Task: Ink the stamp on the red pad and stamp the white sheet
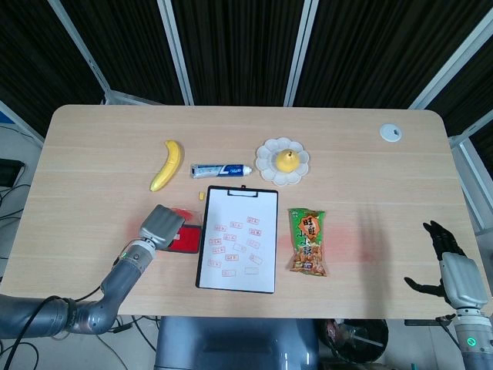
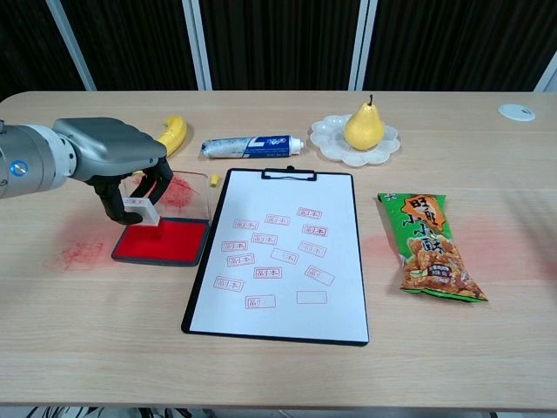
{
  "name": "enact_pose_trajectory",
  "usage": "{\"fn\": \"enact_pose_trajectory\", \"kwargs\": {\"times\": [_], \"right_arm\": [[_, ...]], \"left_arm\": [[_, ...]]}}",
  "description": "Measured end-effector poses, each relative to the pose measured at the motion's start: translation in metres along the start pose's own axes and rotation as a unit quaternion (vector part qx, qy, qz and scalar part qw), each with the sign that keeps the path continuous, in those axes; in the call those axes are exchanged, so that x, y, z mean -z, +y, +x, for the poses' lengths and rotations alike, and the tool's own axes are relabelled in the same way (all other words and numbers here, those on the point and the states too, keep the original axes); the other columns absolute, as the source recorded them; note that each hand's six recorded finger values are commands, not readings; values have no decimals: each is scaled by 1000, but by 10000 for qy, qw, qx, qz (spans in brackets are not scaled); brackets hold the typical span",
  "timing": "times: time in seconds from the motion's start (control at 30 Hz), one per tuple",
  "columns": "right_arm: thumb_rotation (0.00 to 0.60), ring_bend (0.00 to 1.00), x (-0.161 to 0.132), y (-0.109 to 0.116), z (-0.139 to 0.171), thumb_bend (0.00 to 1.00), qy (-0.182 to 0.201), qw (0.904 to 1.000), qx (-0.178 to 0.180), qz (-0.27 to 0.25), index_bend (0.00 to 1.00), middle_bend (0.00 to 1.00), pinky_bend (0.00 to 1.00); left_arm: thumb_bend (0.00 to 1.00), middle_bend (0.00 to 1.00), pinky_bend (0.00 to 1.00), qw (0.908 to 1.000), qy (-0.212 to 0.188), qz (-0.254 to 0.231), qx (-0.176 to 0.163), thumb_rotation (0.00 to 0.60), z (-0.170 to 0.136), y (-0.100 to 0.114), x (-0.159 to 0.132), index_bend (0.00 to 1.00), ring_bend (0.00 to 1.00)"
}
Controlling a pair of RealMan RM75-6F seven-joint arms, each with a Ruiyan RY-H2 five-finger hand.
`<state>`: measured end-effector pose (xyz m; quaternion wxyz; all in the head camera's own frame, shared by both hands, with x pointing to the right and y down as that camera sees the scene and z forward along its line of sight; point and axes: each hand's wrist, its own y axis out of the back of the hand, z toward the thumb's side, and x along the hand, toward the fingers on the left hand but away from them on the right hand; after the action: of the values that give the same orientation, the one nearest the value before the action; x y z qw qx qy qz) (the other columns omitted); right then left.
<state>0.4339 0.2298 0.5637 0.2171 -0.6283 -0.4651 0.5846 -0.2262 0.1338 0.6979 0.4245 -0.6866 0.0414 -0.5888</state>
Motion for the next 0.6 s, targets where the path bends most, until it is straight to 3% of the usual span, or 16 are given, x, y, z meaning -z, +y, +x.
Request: {"fn": "enact_pose_trajectory", "kwargs": {"times": [0.6], "right_arm": [[600,0,0,-1,-1,35,-14,10000,-55,-50,58,0,220]], "left_arm": [[634,851,1000,9994,-20,116,313,600,10,-14,-11,795,881]]}}
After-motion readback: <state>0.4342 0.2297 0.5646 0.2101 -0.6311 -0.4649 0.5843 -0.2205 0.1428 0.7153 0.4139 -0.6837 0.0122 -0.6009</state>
